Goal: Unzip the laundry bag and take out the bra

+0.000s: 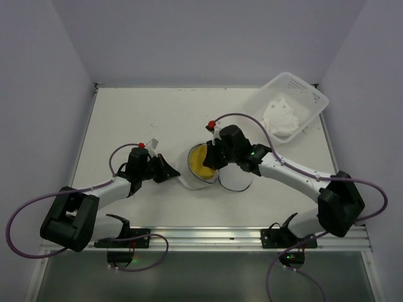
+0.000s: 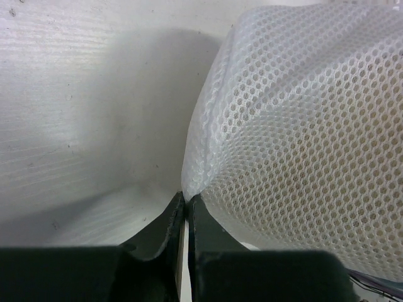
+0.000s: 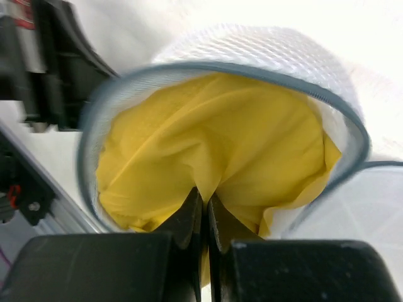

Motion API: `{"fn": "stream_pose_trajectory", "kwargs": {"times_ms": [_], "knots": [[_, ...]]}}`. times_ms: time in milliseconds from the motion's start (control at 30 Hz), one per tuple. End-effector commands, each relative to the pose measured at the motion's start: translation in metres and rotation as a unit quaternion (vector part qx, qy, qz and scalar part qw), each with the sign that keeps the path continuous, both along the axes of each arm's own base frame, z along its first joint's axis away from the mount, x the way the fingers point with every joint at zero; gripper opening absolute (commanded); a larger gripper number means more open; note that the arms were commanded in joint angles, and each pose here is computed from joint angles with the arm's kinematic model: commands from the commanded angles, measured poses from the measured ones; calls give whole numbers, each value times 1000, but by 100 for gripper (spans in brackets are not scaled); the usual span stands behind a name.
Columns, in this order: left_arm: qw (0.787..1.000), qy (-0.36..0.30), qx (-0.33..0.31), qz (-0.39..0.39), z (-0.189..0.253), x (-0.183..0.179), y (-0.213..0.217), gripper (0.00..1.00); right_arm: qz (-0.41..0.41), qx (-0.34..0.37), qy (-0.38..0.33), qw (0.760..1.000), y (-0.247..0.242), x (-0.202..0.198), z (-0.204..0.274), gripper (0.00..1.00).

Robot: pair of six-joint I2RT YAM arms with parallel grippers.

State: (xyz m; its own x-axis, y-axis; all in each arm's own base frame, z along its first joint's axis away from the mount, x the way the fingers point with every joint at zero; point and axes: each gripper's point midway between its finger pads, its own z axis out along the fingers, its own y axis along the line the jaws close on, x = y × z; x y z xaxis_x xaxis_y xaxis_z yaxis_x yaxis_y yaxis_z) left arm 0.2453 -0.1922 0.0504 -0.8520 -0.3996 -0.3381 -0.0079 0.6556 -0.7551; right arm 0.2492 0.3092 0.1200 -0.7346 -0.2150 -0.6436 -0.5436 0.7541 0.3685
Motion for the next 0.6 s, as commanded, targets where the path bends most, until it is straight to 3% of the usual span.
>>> {"fn": "stream_pose_trajectory", "kwargs": {"times_ms": [0, 133, 333, 567], "knots": [[1000, -11, -5, 9, 8, 7, 1, 7, 47, 40, -29, 998, -6, -12, 43, 0], [1000, -15, -10, 4, 10, 6, 0, 14, 55, 71, -41, 995, -17, -17, 74, 0], [1000, -8, -1, 11, 3, 4, 3, 8, 44, 116, -106, 987, -42, -20, 161, 0], [1000, 5, 1, 10, -3, 1, 4, 4, -115, 113, -217, 963, -123, 38, 266, 0]]}}
